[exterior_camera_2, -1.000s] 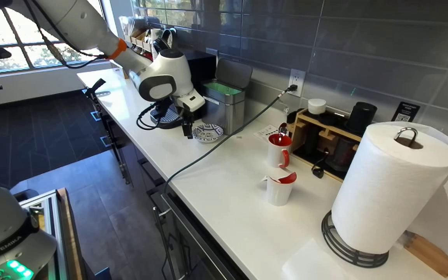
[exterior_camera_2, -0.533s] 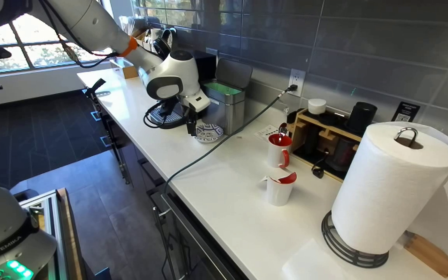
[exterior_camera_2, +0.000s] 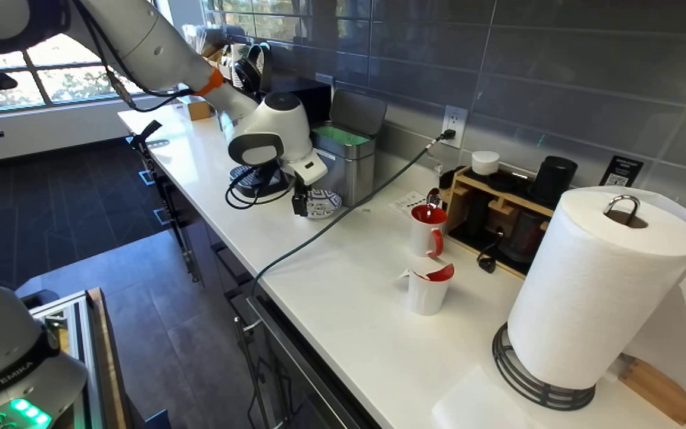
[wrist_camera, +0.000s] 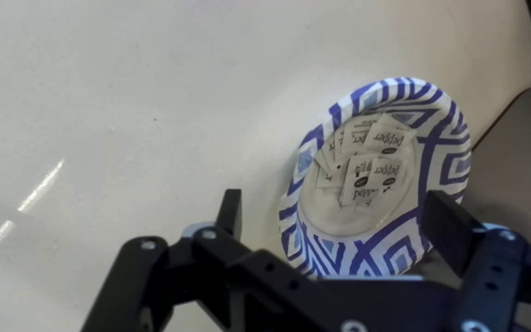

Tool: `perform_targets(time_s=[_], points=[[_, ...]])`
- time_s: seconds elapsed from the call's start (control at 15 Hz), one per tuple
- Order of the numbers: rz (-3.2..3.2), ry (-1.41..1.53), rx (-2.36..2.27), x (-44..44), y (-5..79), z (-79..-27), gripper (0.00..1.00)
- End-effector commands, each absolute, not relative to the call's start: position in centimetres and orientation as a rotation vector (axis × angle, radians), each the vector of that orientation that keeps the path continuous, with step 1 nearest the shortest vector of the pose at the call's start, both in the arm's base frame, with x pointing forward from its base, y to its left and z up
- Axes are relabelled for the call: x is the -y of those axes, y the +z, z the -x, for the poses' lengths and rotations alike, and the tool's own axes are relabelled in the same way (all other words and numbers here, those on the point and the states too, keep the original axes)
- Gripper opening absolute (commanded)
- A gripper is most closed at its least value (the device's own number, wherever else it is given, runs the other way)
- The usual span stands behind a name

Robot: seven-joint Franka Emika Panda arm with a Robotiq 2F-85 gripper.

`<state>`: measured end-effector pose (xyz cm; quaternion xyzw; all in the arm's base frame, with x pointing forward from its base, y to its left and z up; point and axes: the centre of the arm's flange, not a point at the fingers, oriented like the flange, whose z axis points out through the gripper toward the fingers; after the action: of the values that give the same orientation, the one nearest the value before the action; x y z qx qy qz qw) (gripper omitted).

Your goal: Pour the contents in the bowl into the mug

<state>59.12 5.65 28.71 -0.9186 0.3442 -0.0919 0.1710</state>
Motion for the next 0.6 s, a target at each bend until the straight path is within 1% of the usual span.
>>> perform_targets(time_s=[0.0, 0.2, 0.27, 0.4, 0.53], points=[[2.540, -0.308, -1.014, -4.8, 26.4, -60.0, 1.00], [2.510, -0.325, -1.039, -4.3, 25.5, -60.2, 1.00], [2.506, -0.324, -1.036, -4.4, 25.4, -60.3, 0.80], [2.502, -0.322, -1.029, -4.4, 25.1, -60.6, 0.66], [2.500, -0.318, -1.025, -4.5, 24.9, -60.8, 0.49]])
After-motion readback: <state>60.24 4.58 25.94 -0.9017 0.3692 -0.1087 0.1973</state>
